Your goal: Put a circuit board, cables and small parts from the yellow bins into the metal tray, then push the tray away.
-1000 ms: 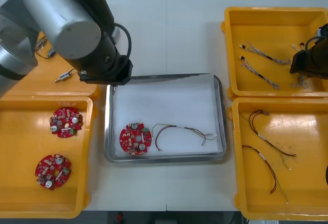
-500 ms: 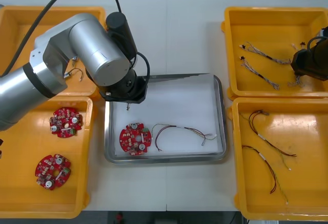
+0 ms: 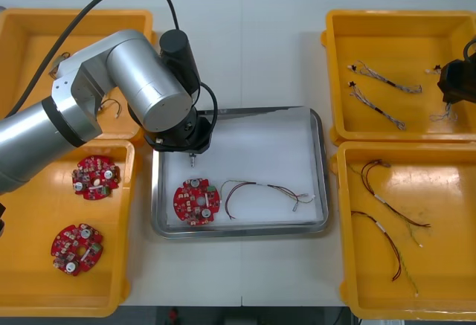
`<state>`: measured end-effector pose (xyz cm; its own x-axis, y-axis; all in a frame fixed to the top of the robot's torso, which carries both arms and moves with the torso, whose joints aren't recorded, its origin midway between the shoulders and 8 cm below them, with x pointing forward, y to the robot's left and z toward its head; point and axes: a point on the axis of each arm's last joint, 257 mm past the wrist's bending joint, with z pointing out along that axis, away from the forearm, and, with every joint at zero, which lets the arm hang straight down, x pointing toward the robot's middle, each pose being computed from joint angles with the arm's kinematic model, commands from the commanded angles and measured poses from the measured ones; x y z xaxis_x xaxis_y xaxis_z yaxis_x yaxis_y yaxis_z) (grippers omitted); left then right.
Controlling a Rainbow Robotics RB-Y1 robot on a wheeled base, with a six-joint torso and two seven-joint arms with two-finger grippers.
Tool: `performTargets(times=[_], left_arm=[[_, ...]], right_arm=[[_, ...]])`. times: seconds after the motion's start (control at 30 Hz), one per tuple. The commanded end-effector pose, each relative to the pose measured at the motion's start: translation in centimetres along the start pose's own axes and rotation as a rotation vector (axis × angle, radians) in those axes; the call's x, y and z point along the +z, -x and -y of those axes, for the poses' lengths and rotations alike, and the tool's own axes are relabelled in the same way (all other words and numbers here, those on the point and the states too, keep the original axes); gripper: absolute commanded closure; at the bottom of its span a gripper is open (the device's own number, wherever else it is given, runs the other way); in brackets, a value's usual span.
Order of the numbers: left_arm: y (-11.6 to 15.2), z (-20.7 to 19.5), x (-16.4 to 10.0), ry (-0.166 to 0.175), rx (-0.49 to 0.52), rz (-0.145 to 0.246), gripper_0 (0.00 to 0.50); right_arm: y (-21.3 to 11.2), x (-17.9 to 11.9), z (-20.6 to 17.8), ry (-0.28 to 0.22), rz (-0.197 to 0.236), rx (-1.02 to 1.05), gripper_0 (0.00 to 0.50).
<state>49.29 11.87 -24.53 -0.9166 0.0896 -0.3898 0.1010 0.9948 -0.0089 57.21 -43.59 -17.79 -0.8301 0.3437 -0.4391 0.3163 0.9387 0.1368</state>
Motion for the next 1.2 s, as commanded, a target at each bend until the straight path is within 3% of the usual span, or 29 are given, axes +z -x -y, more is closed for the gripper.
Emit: performTargets(times=[0.03,0.37,0.5,0.63,0.8,0.9,1.07,1.2], left_arm=[[1.8,1.5,-1.4,-0.003,-0.020,0.049,0.000],[2.4,1.7,-3.1,-0.006,-0.047,0.066,0.000],[2.6,1.3,-5.2,-0.004,-0.076,0.058,0.000],[3.3,0.5,-8.0,-0.010,-0.121,0.060,0.000],[4.2,-1.2,-11.0,-0.015,-0.182,0.063,0.000],[5.2,-2.9,-12.9,-0.012,-0.233,0.082,0.000],[6.9,-7.2,-14.7,0.019,-0.323,0.117,0.000],[7.9,-10.4,-15.2,0.044,-0.346,0.125,0.000]], right_arm=[[2.2,-4.7,1.8,-0.048,0.060,0.003,0.500],[1.3,-8.4,-0.3,-0.030,0.034,-0.081,0.500],[0.7,-9.7,-1.3,-0.018,0.022,-0.135,0.500],[-0.1,-10.8,-2.6,-0.043,0.013,-0.260,0.500],[0.7,-12.4,-4.9,-0.056,0.075,-0.404,0.500],[0.4,-13.1,-7.4,-0.025,0.103,-0.497,0.500],[-0.6,-14.7,-12.3,0.016,0.160,-0.665,0.500],[-2.3,-15.3,-15.4,0.068,0.169,-0.767,0.500]])
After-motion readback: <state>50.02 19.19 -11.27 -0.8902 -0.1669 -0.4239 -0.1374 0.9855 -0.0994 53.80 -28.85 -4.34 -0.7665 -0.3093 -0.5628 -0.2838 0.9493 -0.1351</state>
